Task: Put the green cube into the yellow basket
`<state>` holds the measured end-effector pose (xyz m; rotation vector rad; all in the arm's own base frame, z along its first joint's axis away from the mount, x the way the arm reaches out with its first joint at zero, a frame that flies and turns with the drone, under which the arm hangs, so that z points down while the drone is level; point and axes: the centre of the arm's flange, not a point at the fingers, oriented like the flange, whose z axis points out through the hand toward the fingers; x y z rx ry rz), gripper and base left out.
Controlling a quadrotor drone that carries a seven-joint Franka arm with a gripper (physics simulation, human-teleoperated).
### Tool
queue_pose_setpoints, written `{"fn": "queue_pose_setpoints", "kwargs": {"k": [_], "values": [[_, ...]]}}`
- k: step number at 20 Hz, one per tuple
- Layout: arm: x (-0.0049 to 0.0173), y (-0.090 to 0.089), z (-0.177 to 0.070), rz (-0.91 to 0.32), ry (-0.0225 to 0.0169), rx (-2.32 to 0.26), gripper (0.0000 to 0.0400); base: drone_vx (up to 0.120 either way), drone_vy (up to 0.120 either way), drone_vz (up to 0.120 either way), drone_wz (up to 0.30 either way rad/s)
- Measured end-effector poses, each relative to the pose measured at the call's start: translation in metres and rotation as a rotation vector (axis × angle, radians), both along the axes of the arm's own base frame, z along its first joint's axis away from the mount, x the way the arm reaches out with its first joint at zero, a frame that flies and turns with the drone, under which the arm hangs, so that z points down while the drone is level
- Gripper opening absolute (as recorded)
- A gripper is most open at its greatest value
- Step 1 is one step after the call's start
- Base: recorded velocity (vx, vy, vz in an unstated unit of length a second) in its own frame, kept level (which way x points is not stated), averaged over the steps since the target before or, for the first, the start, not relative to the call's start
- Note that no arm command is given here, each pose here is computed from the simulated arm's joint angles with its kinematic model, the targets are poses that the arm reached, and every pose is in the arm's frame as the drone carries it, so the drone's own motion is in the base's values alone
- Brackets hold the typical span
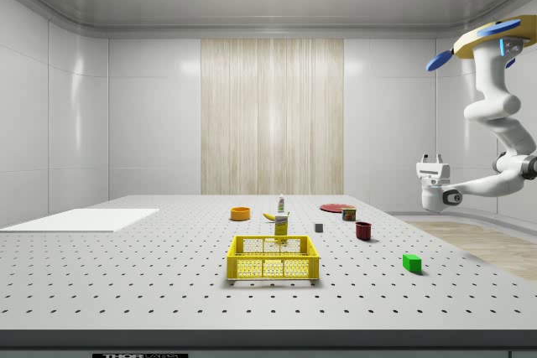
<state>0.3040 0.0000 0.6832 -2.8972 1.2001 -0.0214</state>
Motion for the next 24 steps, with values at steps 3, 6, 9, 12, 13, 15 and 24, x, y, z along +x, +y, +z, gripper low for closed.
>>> {"fn": "queue_pose_setpoints", "kwargs": {"k": [3, 6, 9, 12, 13, 15, 24], "values": [[0.0002, 0.0000, 0.0040, 0.000, -0.0023, 0.000, 0.0400, 0.120, 0.120, 0.000, 0.000], [0.0002, 0.0000, 0.0061, 0.000, -0.0046, 0.000, 0.0400, 0.120, 0.120, 0.000, 0.000], [0.0001, 0.0000, 0.0072, 0.000, -0.0069, 0.000, 0.0400, 0.120, 0.120, 0.000, 0.000], [-0.0001, 0.0001, 0.0077, 0.000, -0.0092, 0.000, 0.0400, 0.120, 0.120, 0.000, 0.000], [-0.0001, 0.0001, 0.0078, 0.000, -0.0100, 0.000, 0.0400, 0.120, 0.120, 0.000, 0.000], [-0.0003, 0.0001, 0.0079, 0.000, -0.0115, -0.001, 0.0400, 0.120, 0.120, 0.000, 0.000], [-0.0009, 0.0003, 0.0081, 0.000, -0.0184, -0.003, 0.0400, 0.120, 0.044, 0.000, 0.000]]}}
